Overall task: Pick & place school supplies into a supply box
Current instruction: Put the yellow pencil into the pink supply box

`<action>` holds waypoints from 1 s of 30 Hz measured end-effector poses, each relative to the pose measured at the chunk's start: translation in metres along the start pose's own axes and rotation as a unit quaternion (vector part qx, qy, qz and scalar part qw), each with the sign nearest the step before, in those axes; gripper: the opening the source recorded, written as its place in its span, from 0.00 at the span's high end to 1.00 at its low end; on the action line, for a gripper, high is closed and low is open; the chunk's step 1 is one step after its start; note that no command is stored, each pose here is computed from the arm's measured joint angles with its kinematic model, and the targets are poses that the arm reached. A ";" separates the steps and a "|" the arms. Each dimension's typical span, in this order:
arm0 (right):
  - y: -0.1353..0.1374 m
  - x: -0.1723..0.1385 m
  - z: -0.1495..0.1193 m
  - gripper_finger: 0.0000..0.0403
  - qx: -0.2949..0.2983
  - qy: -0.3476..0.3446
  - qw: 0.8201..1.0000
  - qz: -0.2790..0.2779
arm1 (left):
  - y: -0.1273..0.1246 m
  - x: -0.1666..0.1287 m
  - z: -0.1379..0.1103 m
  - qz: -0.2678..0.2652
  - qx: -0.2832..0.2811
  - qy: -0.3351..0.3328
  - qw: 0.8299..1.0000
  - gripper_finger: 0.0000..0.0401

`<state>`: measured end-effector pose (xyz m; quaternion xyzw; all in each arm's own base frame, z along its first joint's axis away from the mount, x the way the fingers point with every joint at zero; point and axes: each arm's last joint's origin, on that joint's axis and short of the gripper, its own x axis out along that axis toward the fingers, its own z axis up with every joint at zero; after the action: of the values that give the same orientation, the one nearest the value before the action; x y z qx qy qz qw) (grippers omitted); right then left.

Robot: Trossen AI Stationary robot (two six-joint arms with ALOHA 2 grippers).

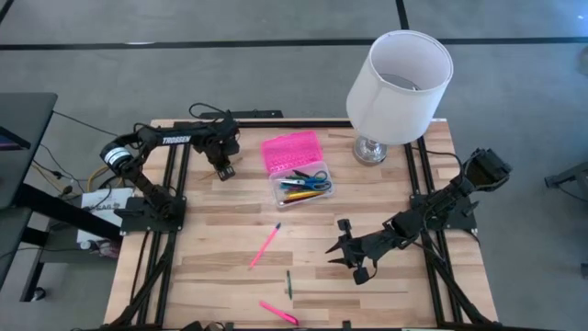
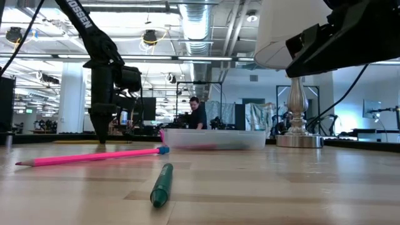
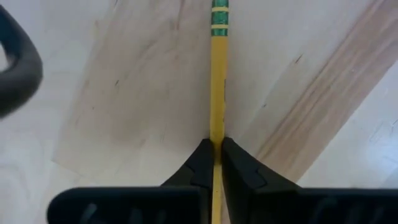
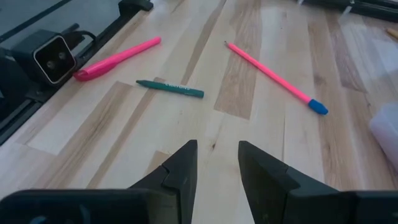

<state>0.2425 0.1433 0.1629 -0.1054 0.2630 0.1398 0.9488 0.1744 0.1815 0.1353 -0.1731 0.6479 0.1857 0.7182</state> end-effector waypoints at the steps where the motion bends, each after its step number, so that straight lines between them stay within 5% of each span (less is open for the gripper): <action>1: 0.000 0.000 0.000 0.73 -0.001 0.002 1.000 0.000 | -0.001 -0.003 0.000 0.005 0.002 -0.005 1.000 0.99; 11: 0.000 0.000 -0.001 0.73 -0.002 0.006 1.000 0.000 | -0.010 -0.029 -0.001 0.017 0.018 -0.061 0.998 1.00; 17: 0.000 0.000 -0.001 0.73 -0.002 0.006 1.000 0.000 | -0.019 -0.046 0.005 -0.021 0.014 -0.137 0.990 1.00; 30: 0.000 0.000 -0.001 0.73 -0.003 0.006 1.000 0.000 | -0.076 -0.078 0.048 -0.139 0.077 -0.376 0.913 1.00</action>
<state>0.2420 0.1429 0.1620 -0.1093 0.2680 0.1398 0.9469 0.2460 0.1353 0.2179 -0.1227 0.3119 0.0848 0.9383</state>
